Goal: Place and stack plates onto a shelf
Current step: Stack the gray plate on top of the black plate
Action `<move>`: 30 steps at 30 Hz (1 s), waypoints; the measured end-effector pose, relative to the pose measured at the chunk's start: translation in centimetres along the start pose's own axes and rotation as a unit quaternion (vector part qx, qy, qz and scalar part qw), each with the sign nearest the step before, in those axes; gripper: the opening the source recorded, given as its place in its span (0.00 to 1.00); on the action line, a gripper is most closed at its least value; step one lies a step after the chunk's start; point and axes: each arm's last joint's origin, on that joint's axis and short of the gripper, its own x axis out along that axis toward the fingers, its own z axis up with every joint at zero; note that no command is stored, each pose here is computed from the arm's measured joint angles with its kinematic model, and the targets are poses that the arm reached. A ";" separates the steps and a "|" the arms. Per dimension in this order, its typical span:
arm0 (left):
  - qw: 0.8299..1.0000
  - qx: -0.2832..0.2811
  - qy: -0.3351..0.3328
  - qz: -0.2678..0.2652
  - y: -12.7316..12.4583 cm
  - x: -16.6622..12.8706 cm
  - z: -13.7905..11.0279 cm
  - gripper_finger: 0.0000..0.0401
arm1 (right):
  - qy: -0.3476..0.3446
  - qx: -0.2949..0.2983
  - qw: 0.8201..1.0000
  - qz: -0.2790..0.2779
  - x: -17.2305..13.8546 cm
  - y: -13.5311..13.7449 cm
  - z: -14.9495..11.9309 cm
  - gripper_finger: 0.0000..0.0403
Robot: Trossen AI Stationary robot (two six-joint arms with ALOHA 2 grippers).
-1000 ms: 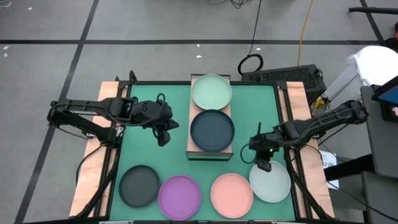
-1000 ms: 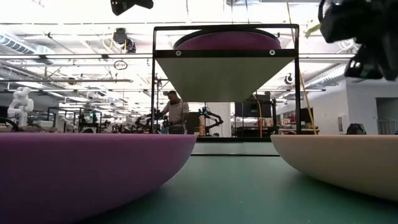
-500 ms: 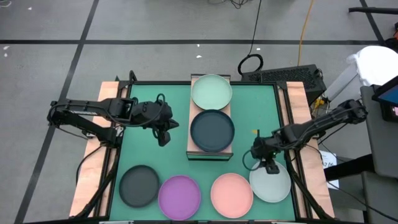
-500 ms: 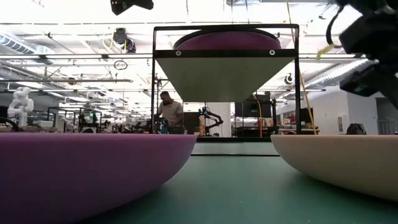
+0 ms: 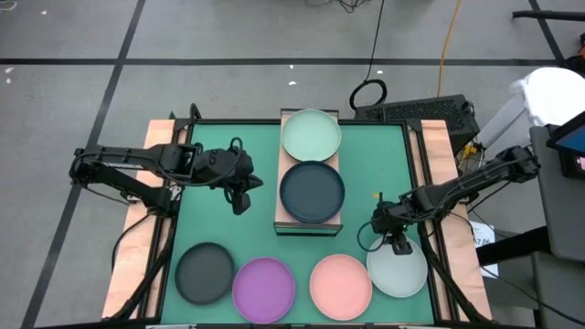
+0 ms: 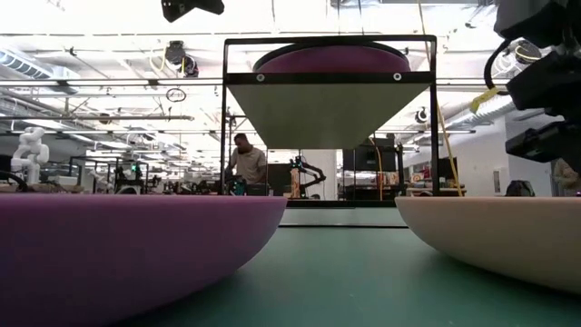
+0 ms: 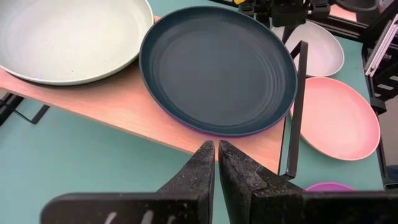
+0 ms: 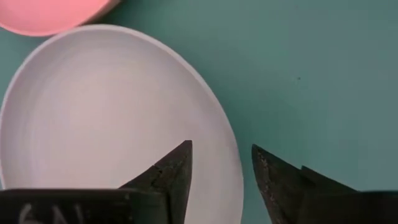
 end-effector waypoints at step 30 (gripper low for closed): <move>1.000 -0.001 0.000 0.000 0.0 0.0 0.0 0.06 | 0.023 0.022 0.999 0.025 2.0 -0.1 0.8 0.01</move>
